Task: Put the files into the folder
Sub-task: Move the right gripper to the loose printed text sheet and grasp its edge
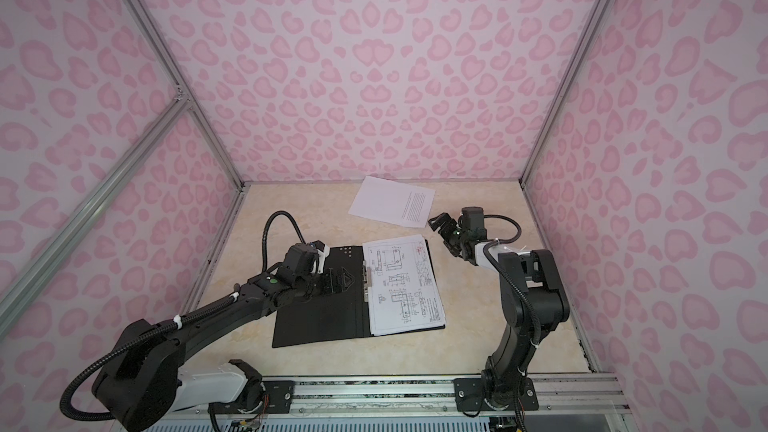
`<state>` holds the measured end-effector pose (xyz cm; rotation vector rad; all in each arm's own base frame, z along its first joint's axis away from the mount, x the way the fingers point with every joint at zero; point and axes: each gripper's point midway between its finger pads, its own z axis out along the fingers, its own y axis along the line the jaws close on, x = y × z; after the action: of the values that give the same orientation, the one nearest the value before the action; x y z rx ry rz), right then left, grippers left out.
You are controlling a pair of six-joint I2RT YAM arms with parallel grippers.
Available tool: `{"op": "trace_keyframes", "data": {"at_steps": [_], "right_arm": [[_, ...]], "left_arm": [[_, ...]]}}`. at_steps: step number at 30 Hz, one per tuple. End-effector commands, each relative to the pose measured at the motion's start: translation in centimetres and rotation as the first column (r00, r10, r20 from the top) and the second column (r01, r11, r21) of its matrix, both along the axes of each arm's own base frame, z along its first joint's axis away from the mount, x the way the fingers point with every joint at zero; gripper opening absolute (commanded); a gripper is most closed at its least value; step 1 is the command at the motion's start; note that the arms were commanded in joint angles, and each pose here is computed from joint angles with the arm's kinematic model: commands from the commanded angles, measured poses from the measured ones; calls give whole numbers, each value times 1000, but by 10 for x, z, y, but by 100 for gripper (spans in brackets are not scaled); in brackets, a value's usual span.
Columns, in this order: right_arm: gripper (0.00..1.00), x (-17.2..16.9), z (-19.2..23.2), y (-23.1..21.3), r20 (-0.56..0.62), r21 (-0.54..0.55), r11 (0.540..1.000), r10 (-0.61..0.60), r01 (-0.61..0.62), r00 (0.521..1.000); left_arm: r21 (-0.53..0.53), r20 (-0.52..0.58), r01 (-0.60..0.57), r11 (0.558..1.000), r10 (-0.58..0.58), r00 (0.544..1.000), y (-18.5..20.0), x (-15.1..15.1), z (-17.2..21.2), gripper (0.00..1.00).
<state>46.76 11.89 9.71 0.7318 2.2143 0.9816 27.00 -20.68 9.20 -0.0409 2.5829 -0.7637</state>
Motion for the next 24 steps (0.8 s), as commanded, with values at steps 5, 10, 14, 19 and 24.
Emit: {"op": "trace_keyframes", "data": {"at_steps": [5,10,14,19,24], "right_arm": [[97,21,-2,18,-29,-20,999,-28,27,999],[94,30,-10,29,-29,-8,997,-83,83,996],[81,33,-23,33,-66,-10,989,-151,151,986],[72,35,-38,31,-121,-45,972,-234,231,965],[63,44,-45,35,-141,-54,965,-260,255,955]], "left_arm": [[22,73,19,1000,-20,997,5,5,28,92],[53,136,38,998,-45,990,12,5,53,92],[78,240,75,994,-92,966,18,0,80,93],[102,401,105,989,-138,906,27,-7,122,95],[133,499,103,986,-156,852,38,-16,140,98]]}}
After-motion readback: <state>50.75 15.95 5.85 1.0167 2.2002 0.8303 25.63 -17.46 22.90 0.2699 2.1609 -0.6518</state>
